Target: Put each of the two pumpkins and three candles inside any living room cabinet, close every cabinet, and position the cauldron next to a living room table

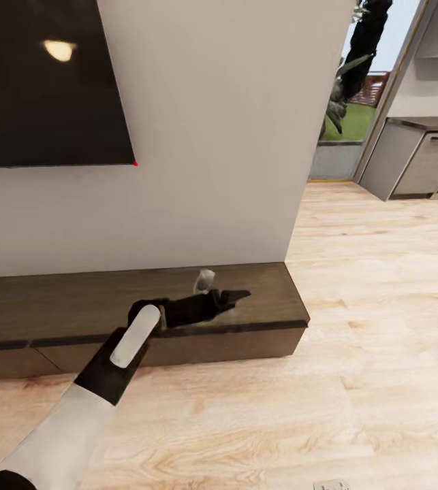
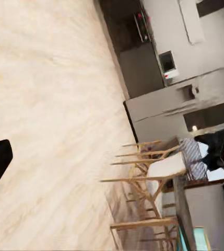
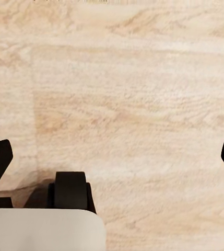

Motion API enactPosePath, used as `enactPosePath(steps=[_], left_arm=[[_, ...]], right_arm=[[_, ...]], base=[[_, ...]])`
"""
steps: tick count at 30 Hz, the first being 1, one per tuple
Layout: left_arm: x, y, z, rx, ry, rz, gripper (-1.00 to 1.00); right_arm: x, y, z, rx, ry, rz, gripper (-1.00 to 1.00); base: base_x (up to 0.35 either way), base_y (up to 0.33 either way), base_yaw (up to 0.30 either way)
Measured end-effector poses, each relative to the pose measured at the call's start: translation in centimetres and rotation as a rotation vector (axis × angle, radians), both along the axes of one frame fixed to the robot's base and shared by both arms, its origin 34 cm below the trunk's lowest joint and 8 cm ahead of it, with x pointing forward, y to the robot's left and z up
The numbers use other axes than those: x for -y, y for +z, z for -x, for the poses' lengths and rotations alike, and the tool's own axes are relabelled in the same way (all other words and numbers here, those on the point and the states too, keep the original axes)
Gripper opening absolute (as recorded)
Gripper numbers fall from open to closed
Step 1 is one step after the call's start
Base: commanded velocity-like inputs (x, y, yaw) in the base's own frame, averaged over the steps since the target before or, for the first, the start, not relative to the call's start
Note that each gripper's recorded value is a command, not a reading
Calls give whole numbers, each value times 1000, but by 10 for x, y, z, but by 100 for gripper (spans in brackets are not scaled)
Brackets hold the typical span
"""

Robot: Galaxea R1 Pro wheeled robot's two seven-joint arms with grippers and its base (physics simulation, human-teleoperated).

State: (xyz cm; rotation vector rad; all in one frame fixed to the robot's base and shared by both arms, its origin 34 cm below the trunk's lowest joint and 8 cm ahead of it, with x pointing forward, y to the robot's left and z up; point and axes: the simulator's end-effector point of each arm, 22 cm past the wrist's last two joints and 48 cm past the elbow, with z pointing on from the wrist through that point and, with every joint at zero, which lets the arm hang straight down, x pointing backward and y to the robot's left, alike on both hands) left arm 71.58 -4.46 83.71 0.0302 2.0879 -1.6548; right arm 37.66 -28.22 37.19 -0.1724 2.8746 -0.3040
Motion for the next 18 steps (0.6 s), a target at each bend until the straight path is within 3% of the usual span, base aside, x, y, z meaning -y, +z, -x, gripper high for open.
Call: enactPosePath(steps=[1,4,6,10,14,18], left_arm=[[-36,59,-44,84,84,95,100],[-69,71,-49,129,99,124,100],[-79,74,-49,141,98,131,100],[-75,63,-38,116,76,132,100],[-76,50,-35,89,85,131,100],[-75,40,-29,67,87,131,100]], right_arm=[[-1,0,-1,2,10,0,100],[-2,0,-1,0,27,1,100],[-2,0,-1,-1,28,2,100],[2,6,-31,62,6,-11,100],[-12,13,-64,130,41,-19,100],[-4,22,-93,185,46,-5,100]], base=[[0,0,0],[0,0,0],[0,0,0],[0,0,0],[0,0,0],[0,0,0]])
